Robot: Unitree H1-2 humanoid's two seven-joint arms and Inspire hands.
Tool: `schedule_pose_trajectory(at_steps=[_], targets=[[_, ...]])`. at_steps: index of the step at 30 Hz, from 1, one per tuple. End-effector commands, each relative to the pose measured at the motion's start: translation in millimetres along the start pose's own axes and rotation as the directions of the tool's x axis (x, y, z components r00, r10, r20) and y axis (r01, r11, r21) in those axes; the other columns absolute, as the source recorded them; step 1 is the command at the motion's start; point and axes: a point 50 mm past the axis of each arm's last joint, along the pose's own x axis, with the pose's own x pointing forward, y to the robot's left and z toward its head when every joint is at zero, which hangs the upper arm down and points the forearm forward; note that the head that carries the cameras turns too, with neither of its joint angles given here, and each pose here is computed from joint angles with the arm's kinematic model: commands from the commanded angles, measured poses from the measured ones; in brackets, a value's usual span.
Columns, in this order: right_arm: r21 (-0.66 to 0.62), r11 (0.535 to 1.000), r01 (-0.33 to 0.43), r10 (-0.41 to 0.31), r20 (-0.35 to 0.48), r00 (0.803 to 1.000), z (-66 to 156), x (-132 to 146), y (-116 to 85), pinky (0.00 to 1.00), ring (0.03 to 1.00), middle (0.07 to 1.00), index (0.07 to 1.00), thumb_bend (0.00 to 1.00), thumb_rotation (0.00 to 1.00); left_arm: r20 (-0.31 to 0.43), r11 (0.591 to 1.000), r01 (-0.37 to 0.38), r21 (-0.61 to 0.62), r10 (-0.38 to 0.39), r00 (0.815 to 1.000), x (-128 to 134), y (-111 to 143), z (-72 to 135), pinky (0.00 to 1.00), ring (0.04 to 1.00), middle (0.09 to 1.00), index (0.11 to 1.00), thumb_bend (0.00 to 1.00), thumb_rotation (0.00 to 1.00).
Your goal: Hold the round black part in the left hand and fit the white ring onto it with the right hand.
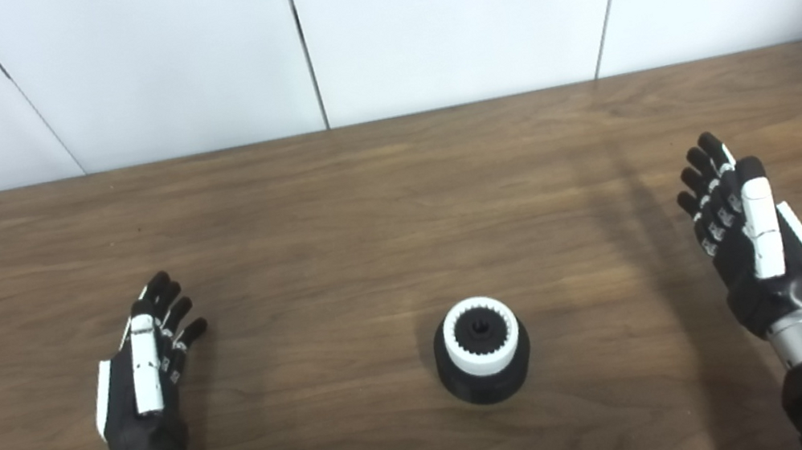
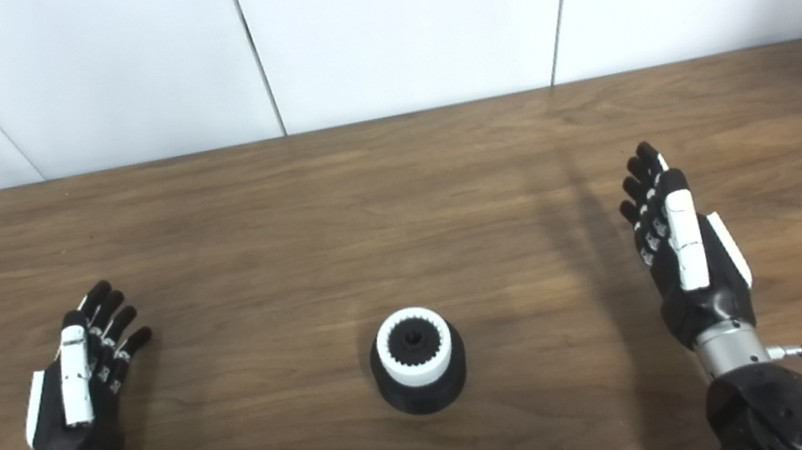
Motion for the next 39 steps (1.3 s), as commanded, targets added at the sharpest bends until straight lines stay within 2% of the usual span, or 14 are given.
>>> schedule_pose_trajectory(at_steps=[1, 14, 24, 39], targets=[[-0.028, 1.0, -0.004, 0.005, 0.016, 1.0, 6.1, -9.2, -7.3, 1.0, 1.0, 1.0, 1.0, 0.55, 1.0, 0.062, 1.0, 0.001, 0.012, -0.002, 0.998, 2.9, -3.8, 12.7, 0.9, 0.905, 0.913, 0.896, 0.48, 0.89], [-0.022, 1.0, -0.007, 0.007, 0.018, 1.0, 7.7, -8.3, -10.1, 1.0, 1.0, 1.0, 1.0, 0.56, 1.0, 0.112, 1.0, -0.001, -0.002, 0.001, 0.994, 2.9, -7.5, 13.4, 0.88, 0.878, 0.882, 0.877, 0.54, 0.87], [-0.019, 1.0, -0.011, 0.011, 0.016, 1.0, 8.9, -8.2, -11.0, 1.0, 1.0, 1.0, 1.0, 0.56, 1.0, 0.145, 1.0, -0.007, -0.025, 0.011, 0.989, 2.8, -8.5, 13.8, 0.86, 0.863, 0.871, 0.858, 0.51, 0.86], [-0.017, 1.0, -0.015, 0.015, 0.017, 1.0, 9.6, -8.3, -13.7, 1.0, 1.0, 1.0, 1.0, 0.55, 1.0, 0.145, 1.0, -0.016, -0.017, 0.019, 0.989, 2.4, -11.0, 14.2, 0.87, 0.868, 0.869, 0.855, 0.49, 0.86]])
